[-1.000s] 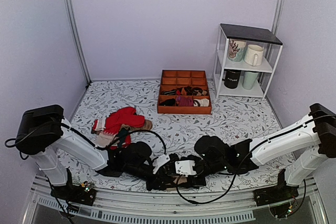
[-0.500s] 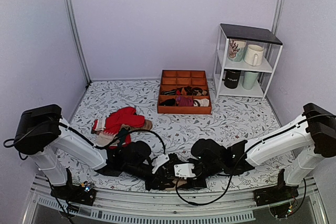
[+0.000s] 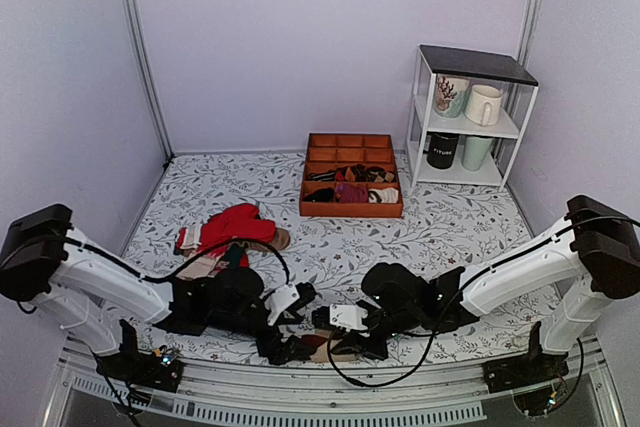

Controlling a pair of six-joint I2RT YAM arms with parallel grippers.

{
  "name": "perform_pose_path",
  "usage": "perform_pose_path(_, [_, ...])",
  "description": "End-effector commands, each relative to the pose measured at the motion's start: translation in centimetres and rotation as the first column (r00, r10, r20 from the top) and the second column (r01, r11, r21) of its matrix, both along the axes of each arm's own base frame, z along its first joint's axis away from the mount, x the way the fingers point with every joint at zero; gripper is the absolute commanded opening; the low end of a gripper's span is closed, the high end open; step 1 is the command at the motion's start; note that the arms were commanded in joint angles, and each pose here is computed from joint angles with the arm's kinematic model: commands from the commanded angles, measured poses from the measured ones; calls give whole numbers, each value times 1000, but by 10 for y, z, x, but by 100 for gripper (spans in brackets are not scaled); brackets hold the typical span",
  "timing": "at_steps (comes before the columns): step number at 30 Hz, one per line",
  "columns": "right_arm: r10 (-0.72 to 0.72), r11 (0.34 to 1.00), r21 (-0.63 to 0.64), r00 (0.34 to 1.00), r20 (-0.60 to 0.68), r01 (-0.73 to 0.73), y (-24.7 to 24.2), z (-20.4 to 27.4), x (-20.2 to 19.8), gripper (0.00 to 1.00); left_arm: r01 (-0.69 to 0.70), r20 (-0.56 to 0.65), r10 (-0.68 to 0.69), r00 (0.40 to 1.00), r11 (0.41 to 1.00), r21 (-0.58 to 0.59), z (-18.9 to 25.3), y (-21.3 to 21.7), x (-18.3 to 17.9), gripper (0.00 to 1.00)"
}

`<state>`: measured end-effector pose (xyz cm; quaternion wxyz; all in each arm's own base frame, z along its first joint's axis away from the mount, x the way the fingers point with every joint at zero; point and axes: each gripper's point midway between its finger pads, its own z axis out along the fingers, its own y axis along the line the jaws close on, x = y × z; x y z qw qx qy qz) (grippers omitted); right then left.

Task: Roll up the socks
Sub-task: Roll a pair of socks at the center of the board.

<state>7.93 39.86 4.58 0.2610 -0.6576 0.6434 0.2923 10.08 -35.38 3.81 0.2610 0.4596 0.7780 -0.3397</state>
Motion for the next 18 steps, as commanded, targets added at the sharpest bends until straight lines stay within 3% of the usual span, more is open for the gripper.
perform_pose_path(1, [-81, 994, -89, 978, -192, 64, -21, -38, -13, 16, -93, 198, 119, 973, 987, -133, 48, 16, 28, 98])
perform_pose_path(7, [-193, 980, -109, 916, -351, 165, -26, -52, -12, 16, -54, 286, 166, 944, 931, -360, 84, 43, 12, 99])
perform_pose_path(18, [-210, 977, -119, 896, -391, 178, -29, -57, -9, 16, 89, 342, 33, 939, 938, -334, 52, 33, -4, 87])
